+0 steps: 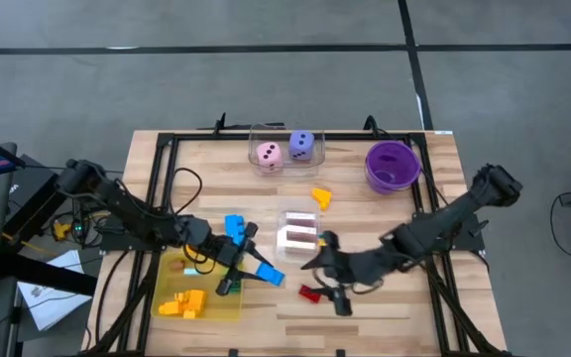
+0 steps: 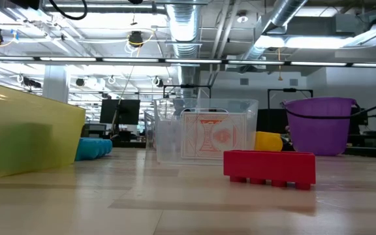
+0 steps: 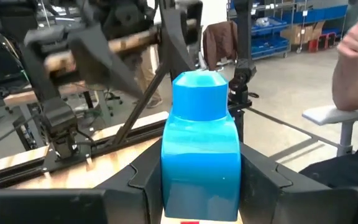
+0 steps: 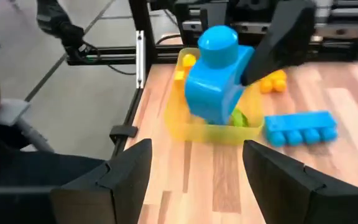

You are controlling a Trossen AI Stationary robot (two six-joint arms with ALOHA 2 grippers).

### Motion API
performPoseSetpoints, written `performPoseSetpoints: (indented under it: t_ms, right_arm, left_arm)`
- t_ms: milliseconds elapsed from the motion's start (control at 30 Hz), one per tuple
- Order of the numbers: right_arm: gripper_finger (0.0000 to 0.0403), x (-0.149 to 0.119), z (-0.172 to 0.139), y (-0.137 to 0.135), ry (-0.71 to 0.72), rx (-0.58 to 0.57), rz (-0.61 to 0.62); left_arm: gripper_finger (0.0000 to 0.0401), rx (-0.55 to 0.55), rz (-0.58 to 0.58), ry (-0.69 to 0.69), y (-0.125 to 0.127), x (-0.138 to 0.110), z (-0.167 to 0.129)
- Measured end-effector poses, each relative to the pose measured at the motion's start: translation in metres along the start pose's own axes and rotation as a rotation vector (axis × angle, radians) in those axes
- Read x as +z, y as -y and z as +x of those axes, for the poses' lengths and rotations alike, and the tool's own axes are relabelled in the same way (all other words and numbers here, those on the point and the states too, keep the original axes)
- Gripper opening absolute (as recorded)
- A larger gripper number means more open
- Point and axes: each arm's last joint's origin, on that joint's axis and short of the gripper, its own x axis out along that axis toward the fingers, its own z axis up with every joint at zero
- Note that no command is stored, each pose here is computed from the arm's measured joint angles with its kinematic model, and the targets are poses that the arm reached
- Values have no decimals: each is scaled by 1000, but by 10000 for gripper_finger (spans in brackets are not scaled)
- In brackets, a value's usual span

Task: Pick & Place Toys
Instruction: Put the light blue game piece into the yellow bin

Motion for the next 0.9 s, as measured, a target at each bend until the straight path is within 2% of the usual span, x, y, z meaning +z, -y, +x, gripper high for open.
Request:
performPoseSetpoints:
  t_ms: [67, 267, 333, 500, 767, 900]
  right_arm:
    - [244, 0, -14, -8, 24, -56, 10]
    - [244, -13, -59, -25, 83, -346, -39]
    - [244, -19, -68, -30, 91, -397, -46]
    - [244, -27, -78, -39, 117, -432, -56]
    - [244, -27, -79, -40, 128, -444, -59]
    - [244, -27, -78, -39, 128, -446, -59]
  left_arm:
    - [142, -1, 0, -12, 0, 2, -3]
    - [142, 39, -31, -127, 2, 11, -22]
    - [142, 49, -41, -177, 6, 14, -30]
    - [139, 40, -74, -303, 20, 13, -47]
    - [142, 100, -158, -568, 33, -8, -62]
    - [142, 116, -199, -610, 33, -11, -64]
